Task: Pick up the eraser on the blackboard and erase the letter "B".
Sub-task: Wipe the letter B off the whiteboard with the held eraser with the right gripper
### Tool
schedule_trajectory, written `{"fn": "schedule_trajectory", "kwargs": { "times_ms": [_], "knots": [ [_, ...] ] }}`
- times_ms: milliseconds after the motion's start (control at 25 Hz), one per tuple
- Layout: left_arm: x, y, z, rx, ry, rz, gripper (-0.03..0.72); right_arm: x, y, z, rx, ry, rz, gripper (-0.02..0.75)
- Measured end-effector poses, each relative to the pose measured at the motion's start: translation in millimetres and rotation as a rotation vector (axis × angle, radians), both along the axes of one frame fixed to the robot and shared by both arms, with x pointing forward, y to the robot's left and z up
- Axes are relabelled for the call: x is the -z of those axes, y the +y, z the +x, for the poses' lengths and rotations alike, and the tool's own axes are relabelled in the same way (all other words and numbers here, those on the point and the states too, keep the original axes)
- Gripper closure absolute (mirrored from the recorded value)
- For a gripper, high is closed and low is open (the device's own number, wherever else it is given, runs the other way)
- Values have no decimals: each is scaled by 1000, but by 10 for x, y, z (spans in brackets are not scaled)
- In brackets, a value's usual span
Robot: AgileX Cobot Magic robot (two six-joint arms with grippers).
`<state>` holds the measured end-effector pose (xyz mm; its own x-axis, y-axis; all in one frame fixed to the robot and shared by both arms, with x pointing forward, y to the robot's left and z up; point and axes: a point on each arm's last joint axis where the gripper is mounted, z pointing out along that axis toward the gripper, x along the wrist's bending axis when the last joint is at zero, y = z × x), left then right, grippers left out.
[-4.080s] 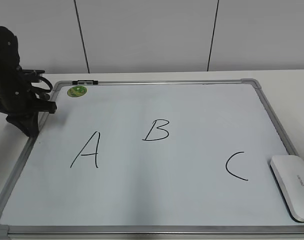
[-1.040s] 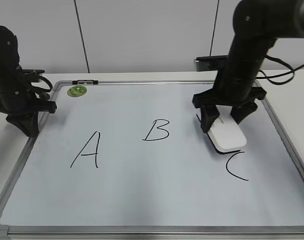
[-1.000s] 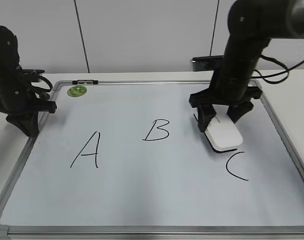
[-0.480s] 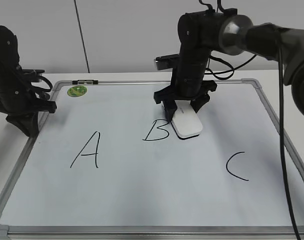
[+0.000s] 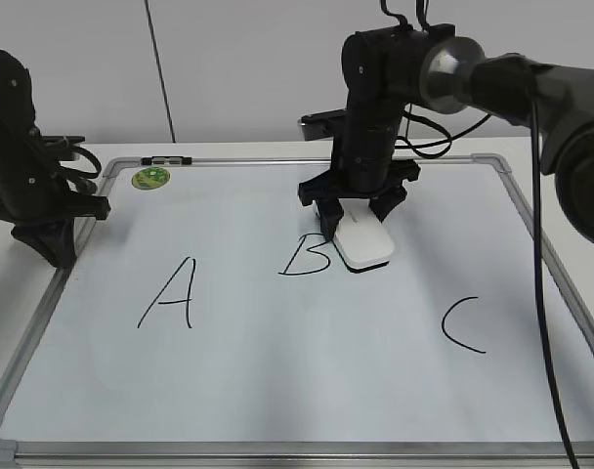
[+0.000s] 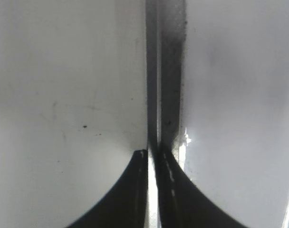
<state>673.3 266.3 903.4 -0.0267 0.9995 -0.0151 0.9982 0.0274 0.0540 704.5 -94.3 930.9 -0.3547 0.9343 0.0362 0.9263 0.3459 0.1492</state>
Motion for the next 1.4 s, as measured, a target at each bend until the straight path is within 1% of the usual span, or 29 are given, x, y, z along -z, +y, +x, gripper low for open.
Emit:
{"fn": "schedule_trajectory", "kwargs": {
  "times_ms": [200, 440, 560, 760, 800, 880, 1200, 1400],
  "knots": [
    [0, -1, 0, -1, 0, -2, 657, 42, 11, 5, -2, 9, -4, 216],
    [0, -1, 0, -1, 0, -2, 657, 51, 27, 0, 1, 20, 11, 216],
    [0, -1, 0, -1, 0, -2, 657, 51, 92, -32, -16, 18, 2, 216],
    [0, -1, 0, -1, 0, -2, 657, 51, 327, -140, -70, 7, -3, 216],
    [0, -1, 0, -1, 0, -2, 657, 58, 448, -201, -96, 5, -2, 216],
    [0, 0, 0, 0, 0, 0, 657, 58, 559, -263, -120, 4, 1, 216],
    [0, 2, 0, 1, 0, 2, 657, 54, 899, -480, -180, 27, 48, 216],
    [0, 2, 0, 1, 0, 2, 658, 64, 963, -524, -193, 31, 54, 216]
  ]
}}
